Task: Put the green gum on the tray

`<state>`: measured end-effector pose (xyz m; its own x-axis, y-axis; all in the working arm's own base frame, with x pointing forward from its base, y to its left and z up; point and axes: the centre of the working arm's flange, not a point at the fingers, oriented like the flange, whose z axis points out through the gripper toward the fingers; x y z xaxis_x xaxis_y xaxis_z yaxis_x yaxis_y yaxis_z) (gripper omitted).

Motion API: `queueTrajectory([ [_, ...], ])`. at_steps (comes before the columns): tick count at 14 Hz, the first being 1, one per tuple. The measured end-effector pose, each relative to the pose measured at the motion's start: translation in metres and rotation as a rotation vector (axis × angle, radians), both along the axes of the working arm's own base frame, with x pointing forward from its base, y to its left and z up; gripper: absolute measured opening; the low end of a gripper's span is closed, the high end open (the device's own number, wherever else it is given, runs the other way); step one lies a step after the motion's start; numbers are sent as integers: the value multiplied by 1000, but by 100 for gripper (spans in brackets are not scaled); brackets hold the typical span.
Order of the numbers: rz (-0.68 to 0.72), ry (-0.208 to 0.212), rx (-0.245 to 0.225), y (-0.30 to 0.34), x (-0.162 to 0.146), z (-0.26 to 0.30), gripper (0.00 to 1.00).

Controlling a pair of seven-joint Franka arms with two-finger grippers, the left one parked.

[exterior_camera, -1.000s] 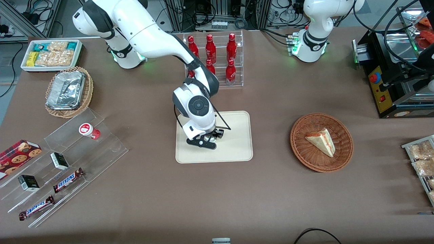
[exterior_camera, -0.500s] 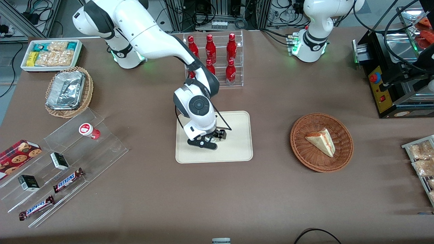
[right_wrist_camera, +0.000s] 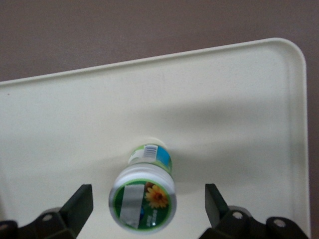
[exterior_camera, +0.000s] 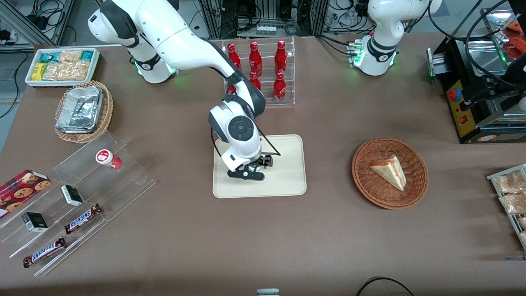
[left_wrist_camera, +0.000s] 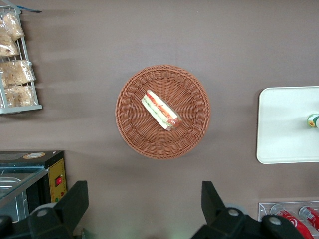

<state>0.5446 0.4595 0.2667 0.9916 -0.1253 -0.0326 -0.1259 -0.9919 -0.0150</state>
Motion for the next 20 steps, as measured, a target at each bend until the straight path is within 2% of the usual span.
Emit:
queueTrajectory([
  [2, 52, 31, -10, -20, 8, 39, 100],
  [5, 123, 108, -26, -64, 17, 91, 100],
  [9, 201, 165, -7, -142, 39, 144, 100],
  [15, 255, 187, 33, -239, 66, 174, 100],
  [20, 181, 170, 33, -334, 81, 186, 100],
])
